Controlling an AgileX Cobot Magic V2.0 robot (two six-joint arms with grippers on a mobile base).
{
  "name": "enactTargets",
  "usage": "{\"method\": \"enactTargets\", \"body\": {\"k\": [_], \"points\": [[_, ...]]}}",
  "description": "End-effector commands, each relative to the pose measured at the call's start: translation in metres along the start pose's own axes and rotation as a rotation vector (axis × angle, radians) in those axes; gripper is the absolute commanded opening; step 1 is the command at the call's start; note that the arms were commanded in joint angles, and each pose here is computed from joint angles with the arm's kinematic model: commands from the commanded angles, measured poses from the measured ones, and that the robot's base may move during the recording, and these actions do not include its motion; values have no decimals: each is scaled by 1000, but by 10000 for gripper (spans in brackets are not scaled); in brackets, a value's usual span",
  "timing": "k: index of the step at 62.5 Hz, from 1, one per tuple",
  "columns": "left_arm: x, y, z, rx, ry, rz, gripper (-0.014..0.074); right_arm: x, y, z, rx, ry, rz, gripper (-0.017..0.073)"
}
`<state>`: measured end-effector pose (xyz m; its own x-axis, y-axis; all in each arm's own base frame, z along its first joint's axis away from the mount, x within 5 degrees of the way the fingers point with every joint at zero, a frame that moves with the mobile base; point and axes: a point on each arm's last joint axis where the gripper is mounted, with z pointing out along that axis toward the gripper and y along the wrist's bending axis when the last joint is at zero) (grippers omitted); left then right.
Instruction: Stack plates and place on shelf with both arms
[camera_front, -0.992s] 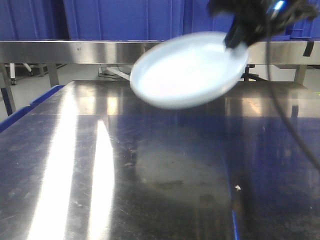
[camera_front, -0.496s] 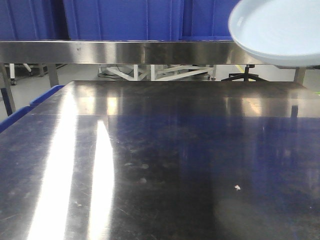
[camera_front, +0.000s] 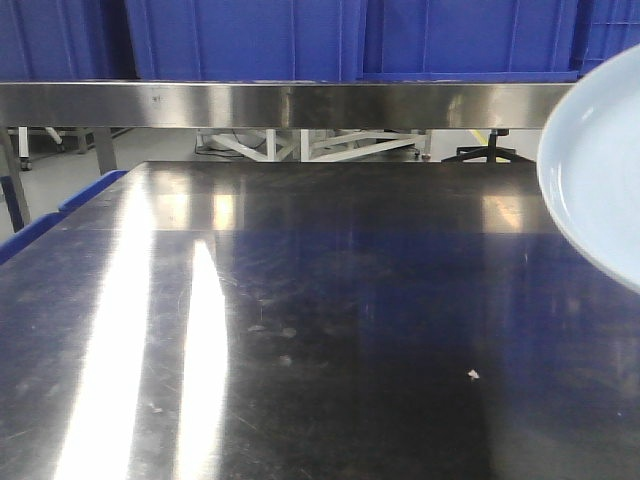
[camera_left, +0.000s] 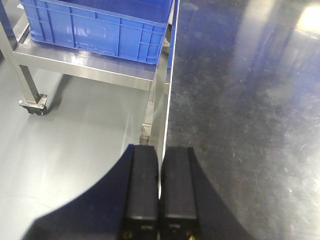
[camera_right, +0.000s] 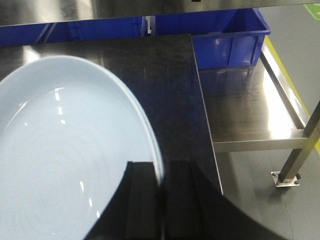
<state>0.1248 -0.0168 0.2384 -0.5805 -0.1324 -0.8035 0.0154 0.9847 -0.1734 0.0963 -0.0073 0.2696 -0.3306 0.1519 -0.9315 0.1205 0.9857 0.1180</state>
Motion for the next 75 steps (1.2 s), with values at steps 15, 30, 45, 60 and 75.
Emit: {"method": "enactTargets", "body": {"k": [15, 30, 45, 60, 75], "points": [[-16, -3, -5, 22, -104, -10, 97, -19, 2, -10, -23, -176, -8, 24], [-16, -3, -5, 22, -104, -10, 97, -19, 2, -10, -23, -176, -8, 24], [-16, -3, -5, 22, -104, -10, 97, -19, 2, -10, -23, -176, -8, 24], [-16, -3, -5, 22, -104, -10, 97, -19, 2, -10, -23, -176, -8, 24], [-16, -3, -5, 22, -104, -10, 97, -19, 2, -10, -23, -176, -8, 24]]}}
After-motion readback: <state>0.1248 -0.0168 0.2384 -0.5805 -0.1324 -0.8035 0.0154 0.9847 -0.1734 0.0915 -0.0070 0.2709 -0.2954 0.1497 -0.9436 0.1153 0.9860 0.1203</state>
